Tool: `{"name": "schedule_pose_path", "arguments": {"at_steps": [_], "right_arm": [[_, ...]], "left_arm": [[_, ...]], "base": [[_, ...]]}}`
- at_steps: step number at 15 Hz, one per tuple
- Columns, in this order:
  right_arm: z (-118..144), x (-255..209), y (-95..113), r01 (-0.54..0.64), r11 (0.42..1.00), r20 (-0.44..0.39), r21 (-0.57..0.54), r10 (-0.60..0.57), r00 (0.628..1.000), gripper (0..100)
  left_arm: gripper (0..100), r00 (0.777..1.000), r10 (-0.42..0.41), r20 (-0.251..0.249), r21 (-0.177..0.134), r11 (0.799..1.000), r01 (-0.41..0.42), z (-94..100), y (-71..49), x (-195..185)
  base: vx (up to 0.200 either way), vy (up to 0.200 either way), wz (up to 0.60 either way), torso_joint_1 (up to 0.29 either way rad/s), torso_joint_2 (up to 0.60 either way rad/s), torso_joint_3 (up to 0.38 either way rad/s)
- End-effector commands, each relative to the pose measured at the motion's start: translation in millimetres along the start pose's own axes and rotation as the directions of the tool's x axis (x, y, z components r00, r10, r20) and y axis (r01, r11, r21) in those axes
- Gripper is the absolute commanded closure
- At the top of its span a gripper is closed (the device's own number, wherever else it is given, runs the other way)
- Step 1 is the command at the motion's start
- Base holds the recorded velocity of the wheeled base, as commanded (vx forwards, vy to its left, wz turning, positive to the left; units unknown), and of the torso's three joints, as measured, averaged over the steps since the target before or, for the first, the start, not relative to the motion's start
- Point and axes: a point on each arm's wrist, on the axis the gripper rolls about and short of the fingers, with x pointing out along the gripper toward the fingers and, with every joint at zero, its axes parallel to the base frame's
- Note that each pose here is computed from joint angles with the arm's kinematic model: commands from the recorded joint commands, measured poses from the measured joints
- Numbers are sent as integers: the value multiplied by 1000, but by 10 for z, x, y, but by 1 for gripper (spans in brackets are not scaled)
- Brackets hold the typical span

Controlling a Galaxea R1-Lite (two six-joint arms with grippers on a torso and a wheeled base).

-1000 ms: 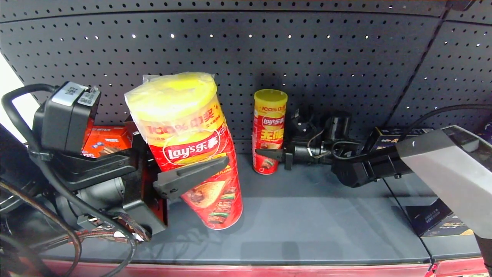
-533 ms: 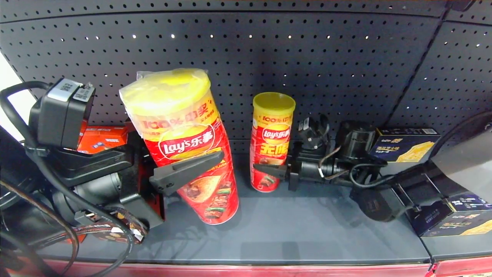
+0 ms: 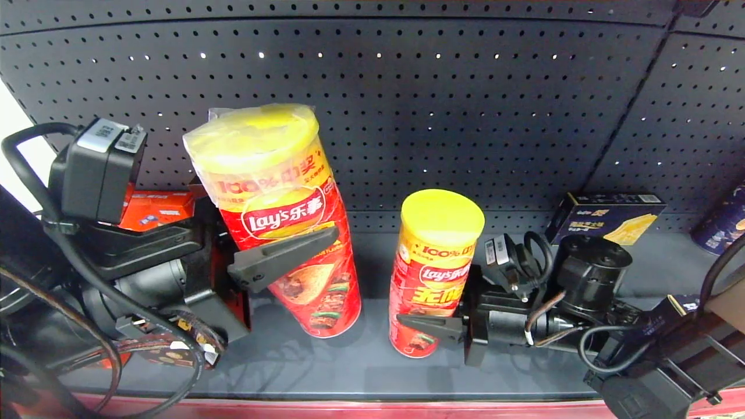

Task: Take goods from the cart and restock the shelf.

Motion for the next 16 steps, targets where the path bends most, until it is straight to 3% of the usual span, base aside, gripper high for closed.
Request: {"name": "schedule_pose_path", "arguments": {"at_steps": [1, 13, 14, 16], "right_arm": [[-127, 24, 20, -12, 1000, -27, 28, 13, 1000, 100], [-326, 115, 61, -45, 998, -52, 45, 47, 998, 100], [-337, 108, 70, -46, 998, -56, 45, 48, 997, 0], [-313, 83, 69, -41, 998, -54, 40, 43, 998, 0]], "left_arm": [[100, 1000, 1, -1, -2, 1000, -1, -7, 5, 5], [100, 1000, 7, -8, -6, 1000, -7, -29, 19, 3], [100, 1000, 13, -10, -5, 1000, -13, -32, 34, -11], [100, 1000, 14, -9, -4, 1000, -14, -28, 32, -12]], "base": [[0, 0, 0, 0, 0, 0], [0, 0, 0, 0, 0, 0], [0, 0, 0, 0, 0, 0], [0, 0, 0, 0, 0, 0]]}}
